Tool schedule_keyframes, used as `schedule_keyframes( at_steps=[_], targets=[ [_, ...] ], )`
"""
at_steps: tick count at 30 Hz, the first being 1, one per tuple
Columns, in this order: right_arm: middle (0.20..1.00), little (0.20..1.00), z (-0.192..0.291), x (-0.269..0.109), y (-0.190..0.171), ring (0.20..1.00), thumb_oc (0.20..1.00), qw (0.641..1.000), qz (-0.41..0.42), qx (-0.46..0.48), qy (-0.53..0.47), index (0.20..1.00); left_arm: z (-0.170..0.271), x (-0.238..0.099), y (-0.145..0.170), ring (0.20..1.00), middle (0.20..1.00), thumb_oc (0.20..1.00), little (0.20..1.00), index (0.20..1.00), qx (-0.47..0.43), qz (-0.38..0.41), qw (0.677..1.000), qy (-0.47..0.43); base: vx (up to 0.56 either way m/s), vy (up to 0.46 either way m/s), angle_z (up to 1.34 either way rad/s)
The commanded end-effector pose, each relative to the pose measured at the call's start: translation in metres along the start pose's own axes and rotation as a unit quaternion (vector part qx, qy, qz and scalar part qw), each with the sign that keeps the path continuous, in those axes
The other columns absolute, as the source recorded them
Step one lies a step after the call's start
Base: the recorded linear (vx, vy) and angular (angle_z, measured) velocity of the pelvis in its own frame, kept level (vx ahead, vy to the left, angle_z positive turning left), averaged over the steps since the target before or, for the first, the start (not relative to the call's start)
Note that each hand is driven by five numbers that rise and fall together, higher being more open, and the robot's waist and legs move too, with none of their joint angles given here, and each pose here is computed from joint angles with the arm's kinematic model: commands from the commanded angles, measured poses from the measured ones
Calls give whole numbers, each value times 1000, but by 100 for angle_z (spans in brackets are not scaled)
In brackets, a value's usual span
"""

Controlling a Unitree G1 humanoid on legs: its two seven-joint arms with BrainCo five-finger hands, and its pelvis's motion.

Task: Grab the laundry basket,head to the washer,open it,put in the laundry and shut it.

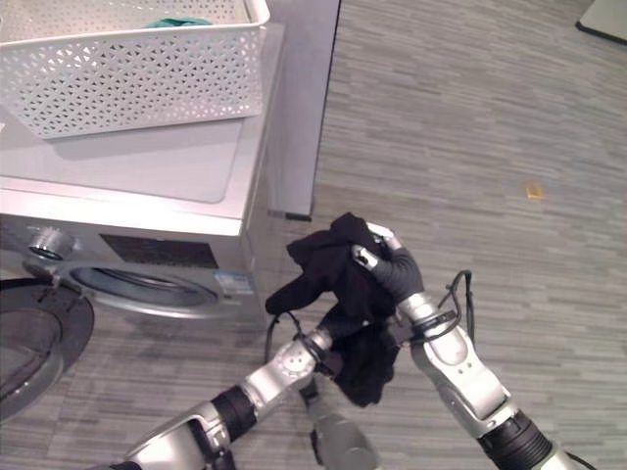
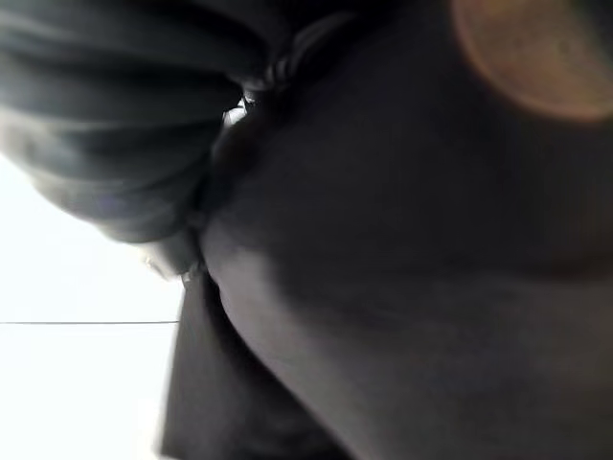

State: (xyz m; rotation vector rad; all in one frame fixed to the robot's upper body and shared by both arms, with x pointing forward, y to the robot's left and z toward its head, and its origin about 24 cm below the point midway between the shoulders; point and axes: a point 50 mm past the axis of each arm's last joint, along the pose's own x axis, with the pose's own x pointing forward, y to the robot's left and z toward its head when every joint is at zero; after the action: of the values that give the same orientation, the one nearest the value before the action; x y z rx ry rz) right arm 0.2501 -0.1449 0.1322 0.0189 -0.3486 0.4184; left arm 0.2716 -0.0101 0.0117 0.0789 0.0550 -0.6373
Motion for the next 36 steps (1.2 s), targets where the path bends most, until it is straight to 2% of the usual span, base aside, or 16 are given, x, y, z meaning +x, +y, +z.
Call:
schedule_keyframes(
  at_steps=[1,7,11,12,13,14,15,17,20,22,24,26,28,30,32,36],
  targets=[
    [1000,1000,20,-1,-11,1000,1000,997,-36,-28,-66,1000,11,5,-21,200,200,200,200,200,-47,-2,998,-41,0,0,0],
    [1000,1000,6,-16,-23,1000,1000,994,-104,-8,-42,1000,-12,-7,-12,200,200,200,200,200,-152,55,987,1,-2,12,3],
    [1000,1000,-7,-42,-44,1000,1000,979,-186,-83,10,1000,-36,-31,4,200,200,200,200,200,-194,103,975,32,6,12,13],
    [1000,1000,-11,-51,-55,1000,1000,968,-213,-129,33,1000,-42,-37,7,200,200,200,200,200,-196,110,974,39,6,13,6],
    [1000,1000,-11,-52,-55,1000,1000,968,-214,-130,34,1000,-42,-38,7,200,200,200,200,200,-197,109,974,40,3,12,3],
    [1000,1000,-15,-60,-63,1000,1000,953,-233,-187,55,1000,-45,-42,8,200,200,200,200,200,-195,110,974,43,0,0,0],
    [1000,1000,-19,-77,-78,1000,1000,912,-266,-298,92,1000,-51,-55,12,200,200,200,200,200,-189,109,975,45,0,0,0],
    [1000,1000,-34,-97,-89,1000,1000,883,-309,-325,135,1000,-53,-68,20,200,200,200,200,200,-184,112,976,41,5,16,6],
    [1000,1000,-52,-116,-94,1000,1000,869,-349,-301,180,1000,-57,-82,29,200,200,200,200,200,-176,119,976,42,-10,11,18],
    [1000,1000,-84,-148,-101,1000,1000,835,-371,-302,272,1000,-61,-99,42,200,200,200,200,200,-175,142,973,40,-20,19,12],
    [1000,1000,-94,-158,-101,1000,1000,826,-382,-290,296,1000,-60,-103,47,200,200,200,200,200,-171,149,973,36,-15,10,20],
    [1000,1000,-123,-189,-101,1000,1000,792,-431,-230,367,1000,-57,-114,58,200,200,200,200,200,-167,168,971,25,-35,3,11],
    [1000,1000,-132,-197,-99,1000,1000,782,-438,-213,389,1000,-56,-115,60,200,200,200,200,200,-168,172,970,22,-37,-11,18],
    [1000,1000,-159,-228,-86,1000,1000,743,-469,-129,461,1000,-57,-121,69,200,200,200,200,200,-185,202,962,17,-53,-32,21],
    [1000,1000,-171,-239,-76,1000,1000,723,-486,-69,487,1000,-58,-124,75,200,200,200,200,200,-196,221,955,16,-31,-31,31],
    [1000,1000,-188,-240,-61,1000,1000,707,-489,1,510,1000,-57,-122,84,200,200,200,200,200,-211,250,945,7,-91,-50,27]
  ],
)
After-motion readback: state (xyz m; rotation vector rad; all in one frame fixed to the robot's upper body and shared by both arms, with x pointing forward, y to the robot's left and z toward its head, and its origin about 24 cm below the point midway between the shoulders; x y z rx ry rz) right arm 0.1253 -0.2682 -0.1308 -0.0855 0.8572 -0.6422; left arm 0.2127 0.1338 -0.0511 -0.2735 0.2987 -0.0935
